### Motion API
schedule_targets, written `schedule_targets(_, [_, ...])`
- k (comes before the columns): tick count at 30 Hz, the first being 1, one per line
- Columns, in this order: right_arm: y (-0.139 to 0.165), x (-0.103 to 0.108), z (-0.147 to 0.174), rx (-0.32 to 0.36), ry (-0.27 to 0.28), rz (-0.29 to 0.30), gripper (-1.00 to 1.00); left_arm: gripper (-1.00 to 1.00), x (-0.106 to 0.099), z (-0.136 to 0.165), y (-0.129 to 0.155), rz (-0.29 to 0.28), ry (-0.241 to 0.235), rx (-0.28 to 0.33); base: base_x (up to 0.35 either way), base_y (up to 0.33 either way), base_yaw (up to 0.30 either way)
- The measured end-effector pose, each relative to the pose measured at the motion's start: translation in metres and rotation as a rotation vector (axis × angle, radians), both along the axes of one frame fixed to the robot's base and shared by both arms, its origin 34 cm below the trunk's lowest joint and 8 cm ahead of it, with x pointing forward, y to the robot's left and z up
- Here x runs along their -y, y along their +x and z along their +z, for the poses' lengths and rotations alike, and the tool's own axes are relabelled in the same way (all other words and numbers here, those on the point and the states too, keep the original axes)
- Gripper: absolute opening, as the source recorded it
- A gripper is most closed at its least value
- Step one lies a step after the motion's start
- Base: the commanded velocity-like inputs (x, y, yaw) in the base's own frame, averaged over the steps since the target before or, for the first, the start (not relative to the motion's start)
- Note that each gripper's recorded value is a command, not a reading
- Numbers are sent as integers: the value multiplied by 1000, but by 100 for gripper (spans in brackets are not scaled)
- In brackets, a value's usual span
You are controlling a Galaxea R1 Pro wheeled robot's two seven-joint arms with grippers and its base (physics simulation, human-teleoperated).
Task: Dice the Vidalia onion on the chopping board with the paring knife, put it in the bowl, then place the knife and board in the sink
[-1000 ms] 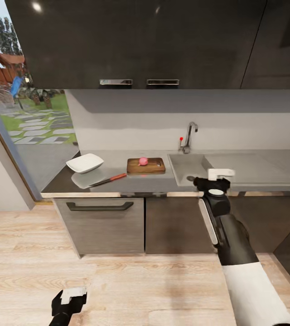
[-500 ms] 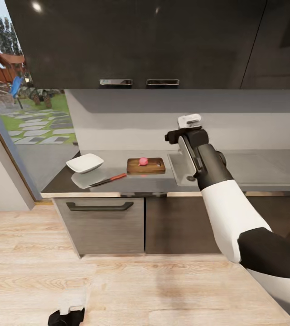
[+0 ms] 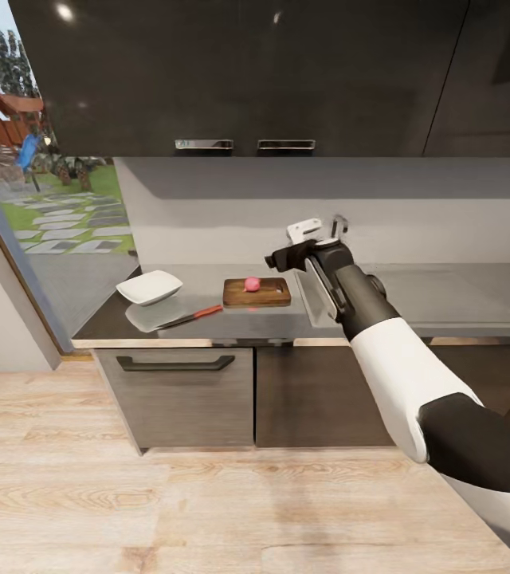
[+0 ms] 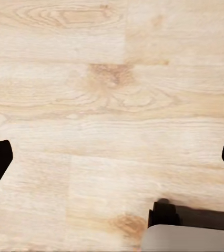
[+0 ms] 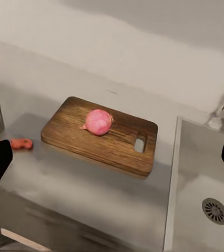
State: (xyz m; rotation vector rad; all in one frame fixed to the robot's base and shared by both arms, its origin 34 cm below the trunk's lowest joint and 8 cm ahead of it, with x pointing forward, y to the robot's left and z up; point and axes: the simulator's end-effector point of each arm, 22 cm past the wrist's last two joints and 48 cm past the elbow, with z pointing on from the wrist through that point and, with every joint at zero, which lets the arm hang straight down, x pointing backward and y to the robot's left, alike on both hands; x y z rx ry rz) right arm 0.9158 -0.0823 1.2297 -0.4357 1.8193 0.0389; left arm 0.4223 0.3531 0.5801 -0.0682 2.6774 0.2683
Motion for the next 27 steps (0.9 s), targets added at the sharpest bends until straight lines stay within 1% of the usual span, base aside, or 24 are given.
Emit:
schedule_targets(4, [-1, -9, -9, -14, 13, 63, 100, 100, -11, -2, -11, 3, 13, -13, 0, 0, 0])
schedule_targets(7, [-7, -23, -13, -34, 28, 134, 100, 100, -14, -2, -16, 3, 16, -20, 0, 0, 0])
schedule_targets(9, [-11, -27, -15, -47, 36, 174, 100, 100, -14, -3, -18, 4, 17, -22, 0, 0, 0])
schedule_targets(13, [-17, -30, -20, -68, 48, 241, 100, 100, -15, -3, -20, 4, 19, -25, 53, 7, 0])
schedule_targets(16, [-23, -36, -20, -76, 58, 295, 100, 100, -15, -3, -20, 4, 19, -25, 183, 84, 0])
schedule_targets(18, [-29, -43, -21, -85, 67, 347, 100, 100, -16, -3, -20, 4, 19, -26, 241, 139, 0])
schedule_targets(19, [-31, -44, -21, -87, 68, 358, 100, 100, -16, -3, -20, 4, 19, -26, 254, 163, 0])
schedule_targets(22, [-37, -44, -25, -103, 59, 404, 100, 100, -16, -3, -20, 5, 20, -26, 263, 182, 0])
schedule_targets(23, [-41, -45, -28, -113, 52, 433, 100, 100, -16, -3, -20, 5, 20, -26, 265, 192, 0])
schedule_targets(26, [-48, -50, -30, -123, 45, 478, 100, 100, -17, -3, -20, 4, 19, -26, 264, 194, 0])
schedule_targets(27, [-51, -53, -31, -128, 40, 501, 100, 100, -17, -3, -20, 4, 18, -26, 264, 195, 0])
